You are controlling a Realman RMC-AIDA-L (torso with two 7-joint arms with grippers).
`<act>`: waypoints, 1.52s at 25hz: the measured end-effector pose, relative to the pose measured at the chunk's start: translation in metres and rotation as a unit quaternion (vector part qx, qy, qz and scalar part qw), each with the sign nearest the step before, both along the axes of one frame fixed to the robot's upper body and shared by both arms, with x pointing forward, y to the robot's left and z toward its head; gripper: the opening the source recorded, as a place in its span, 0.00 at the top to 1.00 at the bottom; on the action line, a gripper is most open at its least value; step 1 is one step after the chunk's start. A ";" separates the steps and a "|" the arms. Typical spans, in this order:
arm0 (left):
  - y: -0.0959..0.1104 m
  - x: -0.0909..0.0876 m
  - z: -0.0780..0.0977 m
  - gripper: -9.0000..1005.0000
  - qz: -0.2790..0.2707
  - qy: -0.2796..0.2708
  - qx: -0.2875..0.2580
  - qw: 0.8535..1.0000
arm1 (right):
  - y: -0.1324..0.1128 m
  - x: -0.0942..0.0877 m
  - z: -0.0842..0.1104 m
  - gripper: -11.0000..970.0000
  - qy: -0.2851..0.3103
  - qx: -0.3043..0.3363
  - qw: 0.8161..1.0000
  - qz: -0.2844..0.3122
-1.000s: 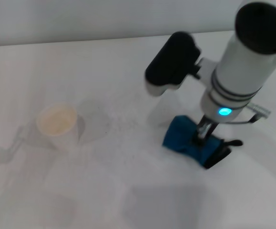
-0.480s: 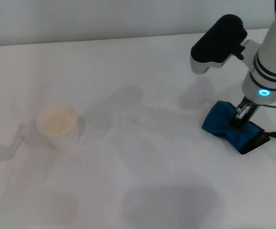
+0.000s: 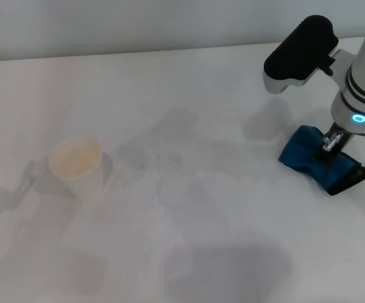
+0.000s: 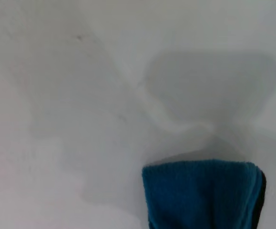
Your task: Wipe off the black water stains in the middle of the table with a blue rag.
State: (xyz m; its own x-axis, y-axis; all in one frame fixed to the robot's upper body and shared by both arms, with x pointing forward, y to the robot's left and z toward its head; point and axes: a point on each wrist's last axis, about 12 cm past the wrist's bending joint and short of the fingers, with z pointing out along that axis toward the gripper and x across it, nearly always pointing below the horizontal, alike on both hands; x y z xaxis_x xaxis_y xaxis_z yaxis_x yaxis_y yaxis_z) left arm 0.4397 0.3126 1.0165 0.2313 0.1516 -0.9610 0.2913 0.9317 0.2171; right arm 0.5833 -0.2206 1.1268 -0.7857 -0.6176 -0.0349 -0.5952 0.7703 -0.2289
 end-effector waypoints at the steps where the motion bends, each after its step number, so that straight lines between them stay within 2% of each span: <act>1: 0.000 0.000 0.000 0.13 0.000 0.000 0.000 1.000 | -0.001 0.000 -0.001 0.82 0.003 0.000 1.000 -0.003; 7: -0.001 0.000 0.000 0.13 -0.001 -0.001 -0.001 1.000 | -0.010 0.003 -0.004 0.81 0.014 0.011 1.000 -0.016; 12: -0.002 0.000 0.000 0.13 -0.001 -0.001 -0.002 1.000 | -0.006 -0.001 -0.006 0.80 0.028 0.046 0.999 0.002; 17: -0.002 0.000 0.000 0.13 -0.004 -0.001 -0.003 1.000 | -0.008 -0.001 -0.006 0.56 0.032 0.067 0.997 0.008; 19: -0.003 0.000 0.000 0.13 -0.005 -0.001 -0.004 1.000 | -0.012 0.000 -0.005 0.55 0.026 0.069 0.997 0.002; 24: -0.003 -0.001 0.000 0.13 -0.006 -0.001 -0.005 1.000 | -0.036 0.005 0.009 0.53 -0.017 0.090 0.995 -0.037; 28: -0.004 0.000 0.000 0.13 -0.007 -0.002 -0.005 1.000 | -0.061 0.005 0.024 0.53 -0.057 0.137 0.987 -0.062; 34: -0.006 0.004 0.002 0.13 -0.010 -0.005 -0.006 1.000 | -0.091 0.000 0.026 0.53 -0.106 0.275 0.952 -0.078; 36: -0.006 0.005 0.002 0.13 -0.010 -0.005 -0.006 1.000 | -0.100 -0.003 0.023 0.53 -0.128 0.327 0.934 -0.074; 38: -0.006 0.006 0.003 0.13 -0.011 -0.006 -0.006 1.000 | -0.108 -0.008 0.018 0.53 -0.158 0.392 0.904 -0.061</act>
State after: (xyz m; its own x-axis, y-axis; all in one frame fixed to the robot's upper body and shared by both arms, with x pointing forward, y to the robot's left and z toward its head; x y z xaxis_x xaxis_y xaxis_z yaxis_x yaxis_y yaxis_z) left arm 0.4460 0.3069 1.0192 0.2465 0.1352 -0.9597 0.3087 0.9277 0.2100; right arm 0.5754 -0.3283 1.1446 -0.7207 -0.2158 -0.6588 -0.4957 0.8247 0.2722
